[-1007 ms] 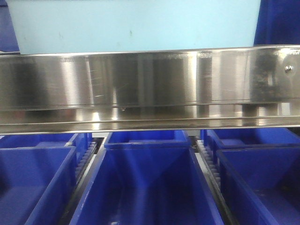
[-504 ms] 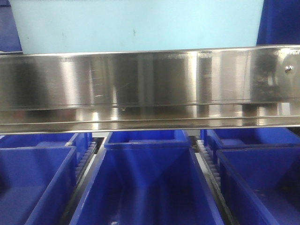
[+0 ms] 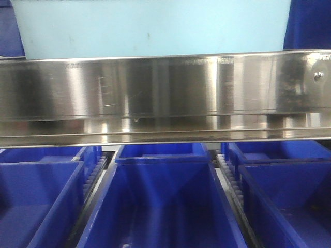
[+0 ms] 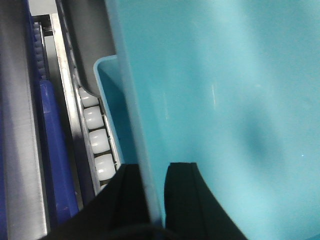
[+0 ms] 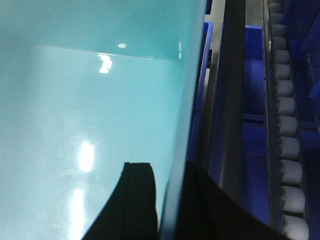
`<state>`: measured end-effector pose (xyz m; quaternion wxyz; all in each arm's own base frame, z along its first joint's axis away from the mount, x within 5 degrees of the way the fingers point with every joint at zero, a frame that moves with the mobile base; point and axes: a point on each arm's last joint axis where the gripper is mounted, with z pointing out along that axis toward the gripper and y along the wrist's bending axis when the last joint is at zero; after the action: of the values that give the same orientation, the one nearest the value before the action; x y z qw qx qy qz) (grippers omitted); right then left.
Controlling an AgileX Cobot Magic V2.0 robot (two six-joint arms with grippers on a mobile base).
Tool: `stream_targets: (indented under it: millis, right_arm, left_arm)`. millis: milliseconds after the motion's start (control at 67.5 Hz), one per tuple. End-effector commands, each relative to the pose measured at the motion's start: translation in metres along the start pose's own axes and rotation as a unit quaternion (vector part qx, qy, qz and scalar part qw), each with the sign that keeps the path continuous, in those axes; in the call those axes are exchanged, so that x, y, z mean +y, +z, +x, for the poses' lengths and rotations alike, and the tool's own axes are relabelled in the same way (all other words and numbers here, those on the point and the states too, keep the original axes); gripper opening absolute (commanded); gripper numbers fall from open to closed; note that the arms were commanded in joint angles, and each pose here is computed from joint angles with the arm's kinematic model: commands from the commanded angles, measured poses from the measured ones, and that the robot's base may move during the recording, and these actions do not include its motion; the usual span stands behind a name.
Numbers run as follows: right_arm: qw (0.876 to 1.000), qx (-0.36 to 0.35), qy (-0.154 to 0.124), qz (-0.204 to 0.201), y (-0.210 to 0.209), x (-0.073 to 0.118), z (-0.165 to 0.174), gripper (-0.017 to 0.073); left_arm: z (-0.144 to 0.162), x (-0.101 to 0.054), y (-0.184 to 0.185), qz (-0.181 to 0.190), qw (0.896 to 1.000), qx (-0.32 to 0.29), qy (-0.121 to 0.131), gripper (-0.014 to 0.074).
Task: Move two blue bins to right shelf middle
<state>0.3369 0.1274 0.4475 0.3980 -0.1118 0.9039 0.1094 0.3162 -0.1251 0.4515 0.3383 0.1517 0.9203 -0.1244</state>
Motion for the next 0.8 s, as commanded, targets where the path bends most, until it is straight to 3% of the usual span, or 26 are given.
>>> stream_targets:
  millis: [0, 74, 207, 326, 415, 519, 785]
  right_arm:
    - [1.0, -0.019, -0.013, 0.005, -0.006, -0.001, -0.004, -0.0153]
    - [1.0, -0.019, -0.013, 0.005, -0.006, -0.001, -0.004, -0.0127]
    - [1.0, -0.016, -0.013, 0.005, -0.006, -0.001, -0.003, 0.0103]
    - [1.0, -0.014, -0.013, 0.005, -0.006, -0.001, -0.003, 0.0402]
    - [1.0, -0.013, -0.013, 0.005, -0.006, -0.001, -0.003, 0.0575]
    - [1.0, -0.011, -0.013, 0.005, -0.009, -0.001, -0.002, 0.0561]
    - [1.0, -0.003, -0.013, 0.006, -0.037, -0.001, 0.003, 0.0519]
  left_arm:
    - [-0.002, 0.002, -0.005, -0.008, 1.0, -0.015, 0.008, -0.0109]
    - [-0.002, 0.002, -0.005, -0.008, 1.0, -0.015, 0.008, -0.0095]
    - [-0.002, 0.002, -0.005, -0.008, 1.0, -0.015, 0.008, 0.0038]
    - [-0.002, 0.001, -0.005, -0.007, 1.0, -0.015, 0.008, 0.0274]
    - [-0.002, 0.001, -0.005, -0.007, 1.0, -0.015, 0.008, 0.046]
    - [-0.002, 0.001, -0.005, -0.005, 1.0, -0.015, 0.007, 0.0618]
    - [0.0, 0.0, -0.023, -0.009, 0.999, -0.033, 0.011, 0.0599]
